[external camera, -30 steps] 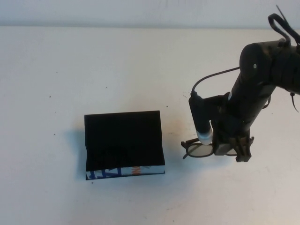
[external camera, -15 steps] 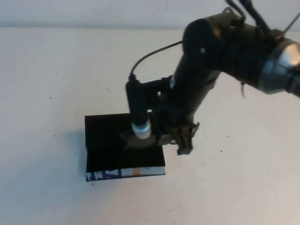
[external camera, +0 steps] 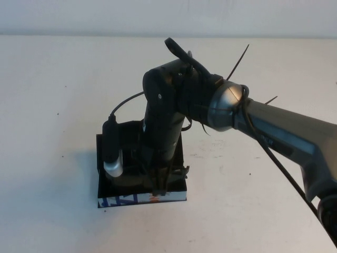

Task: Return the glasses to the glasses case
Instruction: Place the glasses in the glasses case, then close the glasses case

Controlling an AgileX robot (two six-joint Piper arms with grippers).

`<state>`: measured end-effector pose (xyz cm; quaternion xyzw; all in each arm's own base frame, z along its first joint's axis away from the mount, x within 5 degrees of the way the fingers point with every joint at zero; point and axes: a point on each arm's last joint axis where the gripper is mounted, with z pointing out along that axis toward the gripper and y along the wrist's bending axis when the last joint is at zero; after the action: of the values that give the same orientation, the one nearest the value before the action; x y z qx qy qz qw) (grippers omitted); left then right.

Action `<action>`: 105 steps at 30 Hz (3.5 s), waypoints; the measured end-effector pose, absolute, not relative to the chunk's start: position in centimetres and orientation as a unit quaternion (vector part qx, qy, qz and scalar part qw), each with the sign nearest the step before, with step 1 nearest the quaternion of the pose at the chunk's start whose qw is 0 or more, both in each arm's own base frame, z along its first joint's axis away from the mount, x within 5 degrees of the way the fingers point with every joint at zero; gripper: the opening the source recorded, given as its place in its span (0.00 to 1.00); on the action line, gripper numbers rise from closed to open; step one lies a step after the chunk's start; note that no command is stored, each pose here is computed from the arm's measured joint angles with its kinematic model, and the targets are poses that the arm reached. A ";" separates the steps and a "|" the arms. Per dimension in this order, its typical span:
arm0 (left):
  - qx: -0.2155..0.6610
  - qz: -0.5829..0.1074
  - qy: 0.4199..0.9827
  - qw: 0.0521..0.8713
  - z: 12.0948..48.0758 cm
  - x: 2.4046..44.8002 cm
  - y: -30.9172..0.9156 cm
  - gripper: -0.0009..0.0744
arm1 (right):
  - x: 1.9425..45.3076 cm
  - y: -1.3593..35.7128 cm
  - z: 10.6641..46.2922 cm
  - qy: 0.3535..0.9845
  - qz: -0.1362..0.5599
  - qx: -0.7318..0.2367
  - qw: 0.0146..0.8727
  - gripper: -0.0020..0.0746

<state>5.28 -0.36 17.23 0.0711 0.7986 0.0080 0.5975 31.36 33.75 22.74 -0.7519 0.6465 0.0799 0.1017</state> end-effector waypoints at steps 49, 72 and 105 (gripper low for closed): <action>0.071 0.008 0.799 0.598 17.2 5.3 -0.4 0.01 | 31.2 34.6 21.4 0.624 0.094 -0.771 0.091 0.18; 0.071 0.008 0.799 0.598 17.2 5.3 -0.4 0.01 | 31.3 34.0 26.9 0.654 0.064 -0.737 0.157 0.43; 0.052 -0.012 0.786 0.616 17.6 5.4 -0.4 0.01 | 28.1 28.7 36.2 0.781 0.110 -0.574 0.220 0.01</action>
<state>5.38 -0.45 17.63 0.0523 0.7862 -0.0115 0.6156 28.08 28.70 36.16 -0.5740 0.7811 0.1103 0.2198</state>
